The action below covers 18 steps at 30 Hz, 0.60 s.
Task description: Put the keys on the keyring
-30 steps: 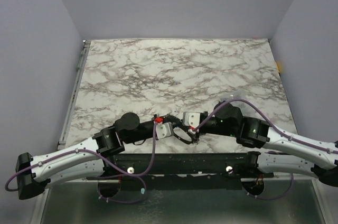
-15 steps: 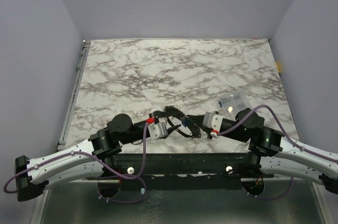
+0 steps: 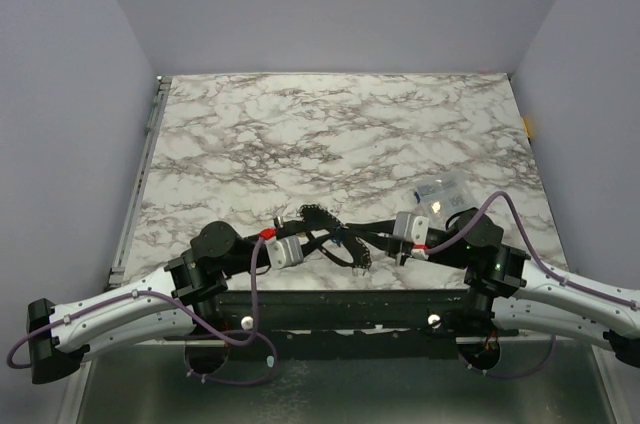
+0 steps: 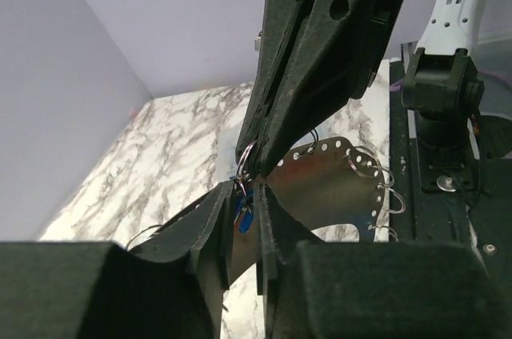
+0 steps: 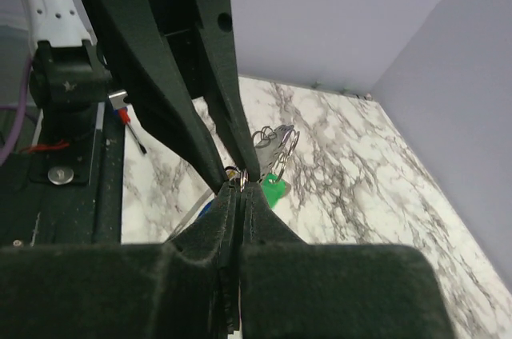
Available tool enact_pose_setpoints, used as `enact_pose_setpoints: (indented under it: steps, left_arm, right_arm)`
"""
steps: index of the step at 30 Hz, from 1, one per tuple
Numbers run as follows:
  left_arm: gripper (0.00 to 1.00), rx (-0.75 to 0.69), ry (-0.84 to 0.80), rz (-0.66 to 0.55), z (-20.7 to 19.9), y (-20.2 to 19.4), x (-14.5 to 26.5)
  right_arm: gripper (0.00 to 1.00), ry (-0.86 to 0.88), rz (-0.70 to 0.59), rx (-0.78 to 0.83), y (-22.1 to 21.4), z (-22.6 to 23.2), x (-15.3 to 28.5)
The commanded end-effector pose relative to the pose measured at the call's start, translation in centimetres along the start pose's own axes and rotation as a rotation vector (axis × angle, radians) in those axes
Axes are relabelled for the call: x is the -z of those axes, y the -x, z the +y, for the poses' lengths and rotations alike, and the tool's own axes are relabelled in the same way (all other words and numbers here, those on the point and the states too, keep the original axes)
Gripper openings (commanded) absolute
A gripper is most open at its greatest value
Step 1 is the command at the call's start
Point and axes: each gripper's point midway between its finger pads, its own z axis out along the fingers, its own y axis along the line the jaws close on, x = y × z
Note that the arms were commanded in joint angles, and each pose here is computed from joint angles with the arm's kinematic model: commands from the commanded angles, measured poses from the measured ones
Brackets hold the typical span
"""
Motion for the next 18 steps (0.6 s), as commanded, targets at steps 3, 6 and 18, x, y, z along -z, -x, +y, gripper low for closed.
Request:
enact_pose_setpoints:
  steps: [3, 6, 18]
  left_arm:
    - [0.09, 0.013, -0.035, -0.018, -0.7, 0.1, -0.4]
    - [0.0, 0.017, -0.033, -0.012, -0.7, -0.1, -0.4]
    - [0.14, 0.028, -0.016, -0.018, -0.4, 0.2, -0.3]
  right_arm:
    - [0.01, -0.021, -0.19, -0.024, 4.4, -0.7, -0.1]
    - [0.01, -0.04, -0.212, -0.032, 4.8, -1.0, -0.1]
    - [0.01, -0.104, -0.317, -0.096, 6.0, -1.9, -0.4]
